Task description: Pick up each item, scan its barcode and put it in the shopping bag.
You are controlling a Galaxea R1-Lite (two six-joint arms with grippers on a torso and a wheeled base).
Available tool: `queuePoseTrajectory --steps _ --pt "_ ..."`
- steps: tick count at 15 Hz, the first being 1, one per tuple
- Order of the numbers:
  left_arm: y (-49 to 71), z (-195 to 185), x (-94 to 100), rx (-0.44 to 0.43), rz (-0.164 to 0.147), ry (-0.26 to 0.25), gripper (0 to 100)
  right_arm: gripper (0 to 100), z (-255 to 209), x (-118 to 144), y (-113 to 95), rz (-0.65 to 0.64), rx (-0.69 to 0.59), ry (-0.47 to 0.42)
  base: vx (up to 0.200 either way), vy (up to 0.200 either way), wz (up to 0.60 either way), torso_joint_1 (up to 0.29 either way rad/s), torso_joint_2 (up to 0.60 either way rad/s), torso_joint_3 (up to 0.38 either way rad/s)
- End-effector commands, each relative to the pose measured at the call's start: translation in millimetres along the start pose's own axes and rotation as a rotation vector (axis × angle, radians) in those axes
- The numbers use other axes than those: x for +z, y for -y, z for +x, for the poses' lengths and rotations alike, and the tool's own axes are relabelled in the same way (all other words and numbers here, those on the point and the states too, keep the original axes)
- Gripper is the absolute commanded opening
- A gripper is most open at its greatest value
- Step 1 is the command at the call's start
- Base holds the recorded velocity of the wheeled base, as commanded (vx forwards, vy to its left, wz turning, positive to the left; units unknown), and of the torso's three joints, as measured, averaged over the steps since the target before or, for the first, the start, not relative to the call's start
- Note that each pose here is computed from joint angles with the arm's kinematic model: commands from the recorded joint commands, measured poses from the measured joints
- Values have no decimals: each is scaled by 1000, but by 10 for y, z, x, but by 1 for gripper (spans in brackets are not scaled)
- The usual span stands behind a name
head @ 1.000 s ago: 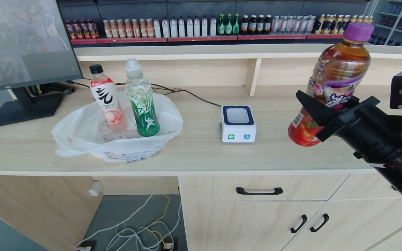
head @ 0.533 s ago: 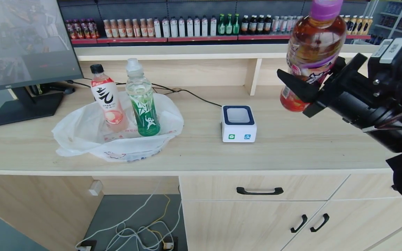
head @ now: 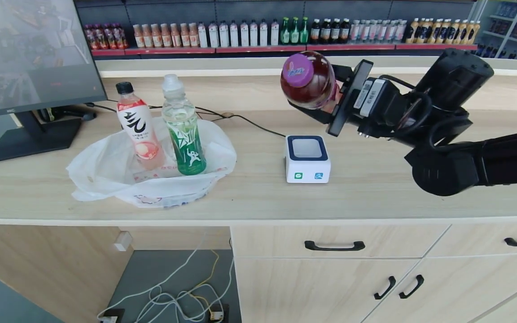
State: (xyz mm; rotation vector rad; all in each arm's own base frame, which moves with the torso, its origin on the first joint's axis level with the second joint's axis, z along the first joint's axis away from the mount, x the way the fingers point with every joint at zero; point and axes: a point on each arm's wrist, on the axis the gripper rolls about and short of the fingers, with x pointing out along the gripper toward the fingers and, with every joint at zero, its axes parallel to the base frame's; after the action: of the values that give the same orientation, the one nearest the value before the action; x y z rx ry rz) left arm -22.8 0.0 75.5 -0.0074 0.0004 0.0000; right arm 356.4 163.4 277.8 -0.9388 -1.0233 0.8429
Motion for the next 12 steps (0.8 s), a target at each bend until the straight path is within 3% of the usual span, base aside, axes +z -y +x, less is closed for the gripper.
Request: queuePoseTrajectory --steps 1,7,12 --pt "0 0 0 0 0 0 100 0 34 -200 -241 -23 58 4 0 0 0 0 0 0" --pt "0 0 0 0 0 0 100 0 -54 -440 -621 -76 170 24 0 0 0 0 0 0" --pt "0 0 0 0 0 0 100 0 -208 -515 -679 -162 197 10 0 0 0 0 0 0"
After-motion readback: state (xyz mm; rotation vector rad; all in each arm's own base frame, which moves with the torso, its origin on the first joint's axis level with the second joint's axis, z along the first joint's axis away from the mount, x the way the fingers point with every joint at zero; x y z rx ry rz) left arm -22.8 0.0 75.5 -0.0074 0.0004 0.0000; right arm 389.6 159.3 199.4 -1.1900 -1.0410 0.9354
